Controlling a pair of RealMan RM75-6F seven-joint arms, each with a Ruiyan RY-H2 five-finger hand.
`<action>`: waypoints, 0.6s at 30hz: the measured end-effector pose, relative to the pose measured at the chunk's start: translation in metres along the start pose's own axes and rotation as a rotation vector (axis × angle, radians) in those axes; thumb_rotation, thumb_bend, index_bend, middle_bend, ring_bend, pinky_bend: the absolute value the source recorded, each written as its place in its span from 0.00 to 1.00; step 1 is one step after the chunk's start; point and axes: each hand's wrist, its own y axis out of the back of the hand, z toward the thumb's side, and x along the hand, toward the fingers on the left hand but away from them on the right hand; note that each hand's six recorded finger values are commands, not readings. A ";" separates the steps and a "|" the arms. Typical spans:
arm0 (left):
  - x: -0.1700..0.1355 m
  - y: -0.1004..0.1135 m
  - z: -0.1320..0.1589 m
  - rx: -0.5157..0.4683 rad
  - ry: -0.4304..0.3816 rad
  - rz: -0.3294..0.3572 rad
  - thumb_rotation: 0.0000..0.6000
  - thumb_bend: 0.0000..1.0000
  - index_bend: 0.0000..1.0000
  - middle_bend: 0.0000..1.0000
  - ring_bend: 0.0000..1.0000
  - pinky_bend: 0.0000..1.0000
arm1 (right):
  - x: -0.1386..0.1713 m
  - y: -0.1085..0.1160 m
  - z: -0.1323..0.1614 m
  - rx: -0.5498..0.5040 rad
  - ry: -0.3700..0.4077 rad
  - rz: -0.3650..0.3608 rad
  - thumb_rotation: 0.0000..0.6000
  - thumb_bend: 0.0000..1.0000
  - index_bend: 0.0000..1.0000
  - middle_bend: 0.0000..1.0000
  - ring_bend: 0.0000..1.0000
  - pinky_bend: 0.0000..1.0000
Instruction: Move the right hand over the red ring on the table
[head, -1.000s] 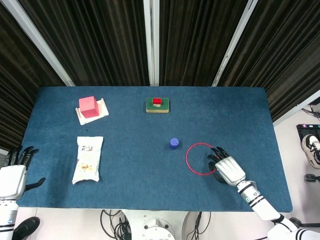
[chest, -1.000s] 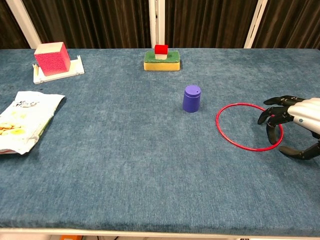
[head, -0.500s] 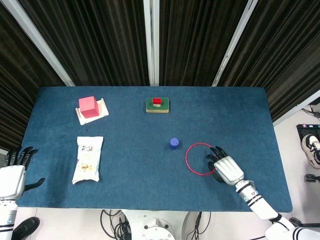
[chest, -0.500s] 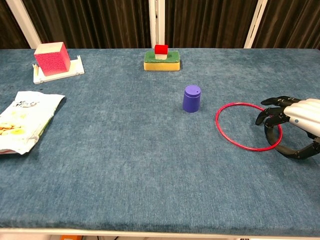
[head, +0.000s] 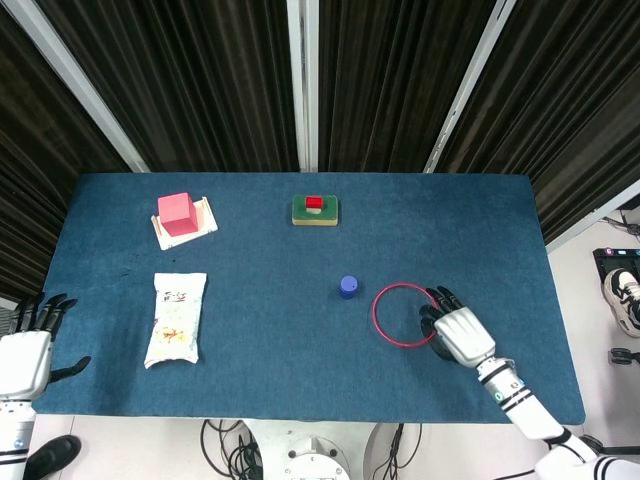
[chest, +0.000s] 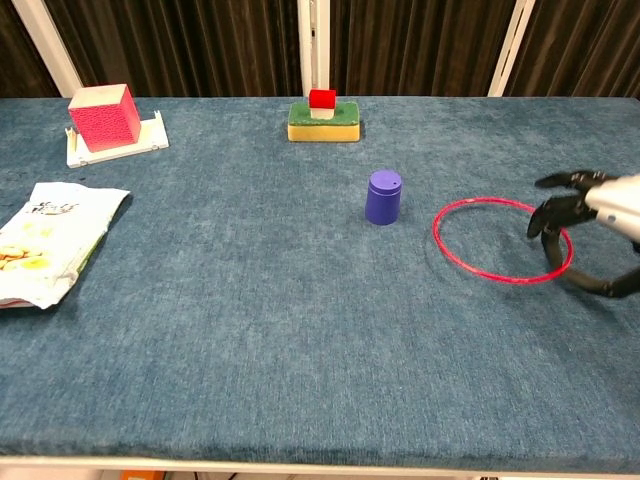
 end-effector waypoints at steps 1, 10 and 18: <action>0.000 0.000 0.000 0.000 -0.001 0.001 1.00 0.09 0.17 0.10 0.00 0.00 | -0.001 0.005 0.000 0.003 0.001 -0.008 1.00 0.41 0.65 0.30 0.00 0.00; 0.000 0.001 0.001 0.003 0.000 0.001 1.00 0.09 0.17 0.10 0.00 0.00 | -0.018 0.047 0.005 0.021 0.022 -0.116 1.00 0.42 0.69 0.32 0.00 0.00; 0.003 0.003 0.006 0.006 -0.013 0.006 1.00 0.09 0.17 0.10 0.00 0.00 | -0.054 0.060 0.023 -0.009 0.080 -0.102 1.00 0.42 0.69 0.32 0.00 0.00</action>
